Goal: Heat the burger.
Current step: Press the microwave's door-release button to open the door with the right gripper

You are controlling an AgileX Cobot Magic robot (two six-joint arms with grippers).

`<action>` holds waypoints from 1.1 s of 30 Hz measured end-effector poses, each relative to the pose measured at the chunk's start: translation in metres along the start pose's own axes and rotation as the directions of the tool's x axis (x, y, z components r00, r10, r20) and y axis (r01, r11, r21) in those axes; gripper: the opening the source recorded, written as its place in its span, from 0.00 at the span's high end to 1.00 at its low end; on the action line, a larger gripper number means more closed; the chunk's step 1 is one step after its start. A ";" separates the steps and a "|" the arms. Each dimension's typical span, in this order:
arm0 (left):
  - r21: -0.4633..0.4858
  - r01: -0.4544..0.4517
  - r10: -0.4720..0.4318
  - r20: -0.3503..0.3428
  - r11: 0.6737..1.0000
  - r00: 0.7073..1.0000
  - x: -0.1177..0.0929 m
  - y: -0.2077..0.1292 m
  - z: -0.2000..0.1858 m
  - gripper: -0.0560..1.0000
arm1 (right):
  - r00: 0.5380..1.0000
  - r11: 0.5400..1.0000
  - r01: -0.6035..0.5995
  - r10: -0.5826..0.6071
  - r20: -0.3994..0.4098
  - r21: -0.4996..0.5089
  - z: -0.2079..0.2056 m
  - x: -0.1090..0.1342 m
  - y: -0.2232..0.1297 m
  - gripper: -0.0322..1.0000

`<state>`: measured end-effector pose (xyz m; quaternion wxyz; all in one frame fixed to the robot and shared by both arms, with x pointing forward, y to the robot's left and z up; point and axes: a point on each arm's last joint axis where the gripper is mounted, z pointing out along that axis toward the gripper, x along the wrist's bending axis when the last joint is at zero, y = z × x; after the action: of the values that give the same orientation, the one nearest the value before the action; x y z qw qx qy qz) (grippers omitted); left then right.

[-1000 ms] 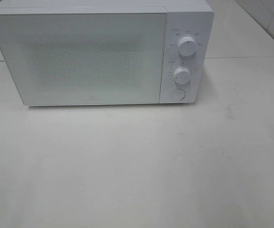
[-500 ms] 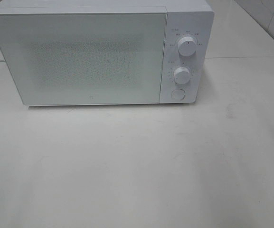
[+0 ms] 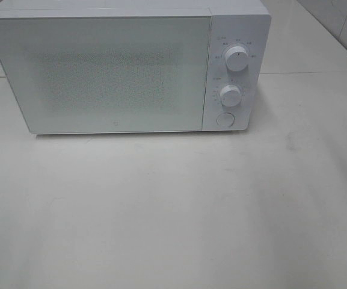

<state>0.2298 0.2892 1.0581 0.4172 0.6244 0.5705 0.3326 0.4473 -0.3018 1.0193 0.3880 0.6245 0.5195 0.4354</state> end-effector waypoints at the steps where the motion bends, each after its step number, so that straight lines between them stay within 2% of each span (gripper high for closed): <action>1: 0.000 0.000 0.000 0.000 1.000 1.000 0.000 0.000 0.000 0.01 | 1.000 1.000 0.002 -0.002 0.002 0.006 0.005 -0.001 -0.003 0.24; 6: 0.000 0.000 0.000 0.000 1.000 1.000 0.000 0.000 0.000 0.01 | 1.000 1.000 0.010 -0.010 0.005 -0.012 0.010 -0.003 -0.019 0.24; 8: 0.000 0.000 0.000 0.000 1.000 1.000 0.000 0.000 0.000 0.01 | 0.999 0.998 0.039 -0.039 -0.017 -0.048 0.012 0.004 -0.038 0.24; 11: 0.000 0.000 0.000 0.000 1.000 1.000 0.000 0.000 0.000 0.01 | 0.999 0.998 0.038 -0.039 -0.023 -0.048 0.012 0.007 -0.043 0.24; 14: 0.000 0.000 0.000 0.000 1.000 1.000 0.000 0.000 0.000 0.01 | 0.997 0.996 0.075 -0.076 -0.031 -0.054 0.015 0.015 -0.055 0.24; 16: 0.000 0.000 0.000 0.000 1.000 1.000 0.000 0.000 0.000 0.01 | 0.989 0.987 0.142 -0.145 -0.035 -0.077 0.021 0.031 -0.066 0.24; 24: 0.000 0.000 0.000 0.000 1.000 1.000 0.000 0.000 0.000 0.01 | 0.978 0.971 0.205 -0.209 -0.015 -0.125 0.024 0.056 -0.085 0.24; 28: 0.000 0.000 0.000 0.000 1.000 1.000 0.000 0.000 0.000 0.01 | 0.976 0.971 0.216 -0.219 -0.019 -0.102 0.024 0.072 -0.101 0.24; 31: 0.000 0.000 0.000 0.000 1.000 1.000 0.000 0.000 0.000 0.01 | 0.975 0.971 0.219 -0.221 -0.022 -0.095 0.025 0.075 -0.103 0.24; 33: 0.000 0.000 0.000 0.000 1.000 1.000 0.000 0.000 0.000 0.01 | 0.966 0.965 0.252 -0.255 -0.039 -0.073 0.028 0.091 -0.112 0.24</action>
<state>0.2298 0.2892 1.0581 0.4172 0.6244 0.5705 0.3326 0.4466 -0.1952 0.9181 0.4488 0.5287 0.5892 0.4146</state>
